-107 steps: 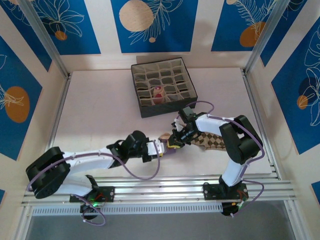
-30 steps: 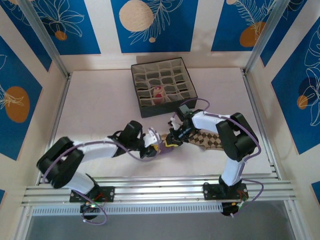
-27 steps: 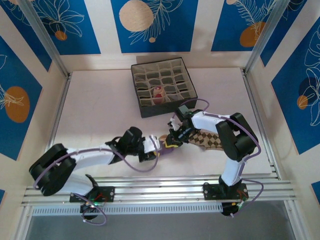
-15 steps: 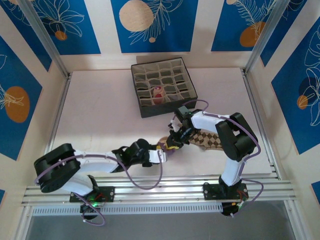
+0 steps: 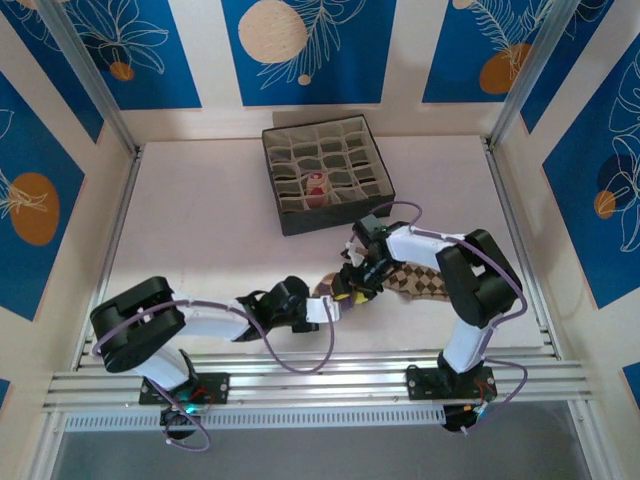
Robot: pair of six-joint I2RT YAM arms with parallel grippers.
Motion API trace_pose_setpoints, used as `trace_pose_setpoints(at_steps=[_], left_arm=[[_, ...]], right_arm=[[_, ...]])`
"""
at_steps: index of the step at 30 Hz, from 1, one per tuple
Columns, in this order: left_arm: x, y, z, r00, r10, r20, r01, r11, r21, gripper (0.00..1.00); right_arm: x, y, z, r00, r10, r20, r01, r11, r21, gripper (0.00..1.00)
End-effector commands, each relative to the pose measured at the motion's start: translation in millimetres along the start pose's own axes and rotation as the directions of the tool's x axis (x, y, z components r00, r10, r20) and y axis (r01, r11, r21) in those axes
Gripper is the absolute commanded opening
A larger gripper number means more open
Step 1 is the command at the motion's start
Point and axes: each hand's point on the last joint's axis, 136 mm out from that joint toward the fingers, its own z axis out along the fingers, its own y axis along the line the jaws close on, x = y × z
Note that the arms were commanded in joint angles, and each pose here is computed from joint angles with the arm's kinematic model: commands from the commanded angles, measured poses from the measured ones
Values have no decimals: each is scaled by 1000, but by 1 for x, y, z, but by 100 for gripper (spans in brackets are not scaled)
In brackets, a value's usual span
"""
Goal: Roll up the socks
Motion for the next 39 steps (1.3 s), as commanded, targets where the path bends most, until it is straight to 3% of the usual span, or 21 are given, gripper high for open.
trace_pose_setpoints(at_steps=[1, 6, 9, 12, 17, 19, 22, 24, 26, 30, 32, 39], left_arm=[[18, -17, -2, 983, -181, -43, 185, 968, 167, 0], [26, -23, -6, 911, -401, -93, 408, 850, 333, 0], [28, -23, -7, 846, -516, -132, 521, 749, 410, 0], [38, -15, -3, 749, -624, -222, 653, 640, 404, 0], [48, -6, 7, 543, -775, -323, 814, 392, 428, 0], [51, -10, 11, 506, -785, -358, 834, 338, 437, 0], [58, -14, 16, 478, -786, -393, 852, 304, 427, 0], [60, -15, 17, 480, -786, -389, 851, 309, 425, 0], [61, -14, 16, 495, -786, -371, 844, 333, 420, 0], [57, -5, 9, 572, -768, -288, 798, 441, 412, 14], [52, 5, 2, 621, -751, -224, 764, 518, 384, 23], [31, 42, -26, 800, -599, -19, 586, 775, 236, 37]], right_arm=[[11, -1, -8, 999, -2, 34, 2, 1000, -10, 59], [1, 7, -29, 982, -49, 180, 63, 995, -71, 61], [-3, 10, -34, 970, -79, 232, 102, 991, -90, 62], [-7, 12, -34, 965, -87, 248, 114, 989, -97, 63], [-23, 12, -27, 969, -81, 235, 103, 991, -83, 63], [-32, 11, -24, 969, -77, 235, 96, 993, -70, 62], [-42, 6, -17, 973, -57, 223, 72, 996, -57, 56], [-46, 3, -13, 977, -35, 209, 46, 998, -49, 51], [-46, -2, -8, 983, -1, 185, 8, 999, -37, 36], [-38, -18, -1, 988, 64, 142, -67, 998, 21, 14], [-32, -24, 0, 989, 85, 122, -91, 995, 45, 8], [-18, -32, 2, 990, 115, 83, -120, 991, 66, 3]])
